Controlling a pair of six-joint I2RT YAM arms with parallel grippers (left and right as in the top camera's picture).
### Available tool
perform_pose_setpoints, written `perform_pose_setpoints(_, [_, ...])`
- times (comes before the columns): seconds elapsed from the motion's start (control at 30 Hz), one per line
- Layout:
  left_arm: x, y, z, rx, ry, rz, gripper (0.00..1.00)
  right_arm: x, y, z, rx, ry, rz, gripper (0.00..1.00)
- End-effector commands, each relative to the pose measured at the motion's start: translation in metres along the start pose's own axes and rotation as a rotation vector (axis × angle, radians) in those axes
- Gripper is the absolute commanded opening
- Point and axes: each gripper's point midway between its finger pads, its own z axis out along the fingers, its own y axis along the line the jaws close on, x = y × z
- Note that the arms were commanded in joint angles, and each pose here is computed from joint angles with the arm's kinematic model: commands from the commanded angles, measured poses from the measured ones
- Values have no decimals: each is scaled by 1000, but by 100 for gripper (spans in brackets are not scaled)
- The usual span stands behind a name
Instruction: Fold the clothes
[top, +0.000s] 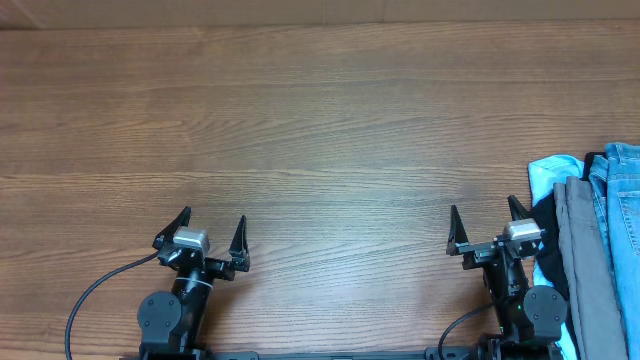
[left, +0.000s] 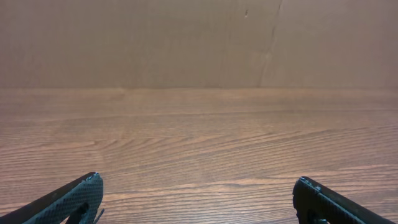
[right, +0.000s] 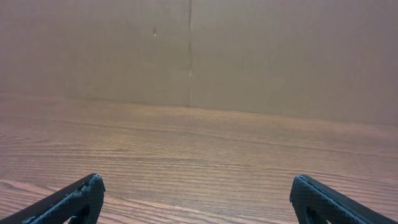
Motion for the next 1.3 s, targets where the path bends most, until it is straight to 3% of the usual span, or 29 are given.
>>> perform_pose_setpoints(0.0, [-3, 3, 0, -13, -15, 28, 100, 1, 0, 0, 4, -5, -1, 100])
perform_pose_setpoints(0.17, [-1, 0, 0, 5, -10, 23, 100, 1, 3, 0, -14, -6, -1, 100])
perform_pose_setpoints(0.3, [-3, -21, -2, 125, -8, -76, 100, -3, 24, -2, -140, -23, 6, 100])
perform_pose_setpoints(0.4, [-15, -39, -6, 228, -39, -98, 100, -21, 38, -5, -229, -84, 116, 100])
perform_pose_setpoints(0.47, [-37, -58, -16, 336, -75, -82, 100, -49, 47, -12, -301, -173, 237, 100])
perform_pose_setpoints(0.53, [-57, -65, -23, 362, -108, -68, 100, -70, 53, -19, -346, -225, 241, 100])
perform_pose_setpoints(0.7, [-108, -58, -38, 278, -160, -11, 100, -112, 50, -29, -324, -236, 230, 100])
perform_pose_setpoints(0.9, [-143, -31, -28, 78, 20, -59, 100, -128, 31, -15, -191, 16, 331, 100])
perform_pose_setpoints(1.07, [-166, -17, -2, -26, 340, -86, 100, -129, 9, 9, -28, 452, 438, 100])
perform_pose_setpoints(1.27, [-167, -12, 28, -45, 683, -91, 100, -125, 5, 40, 5, 762, 510, 100])
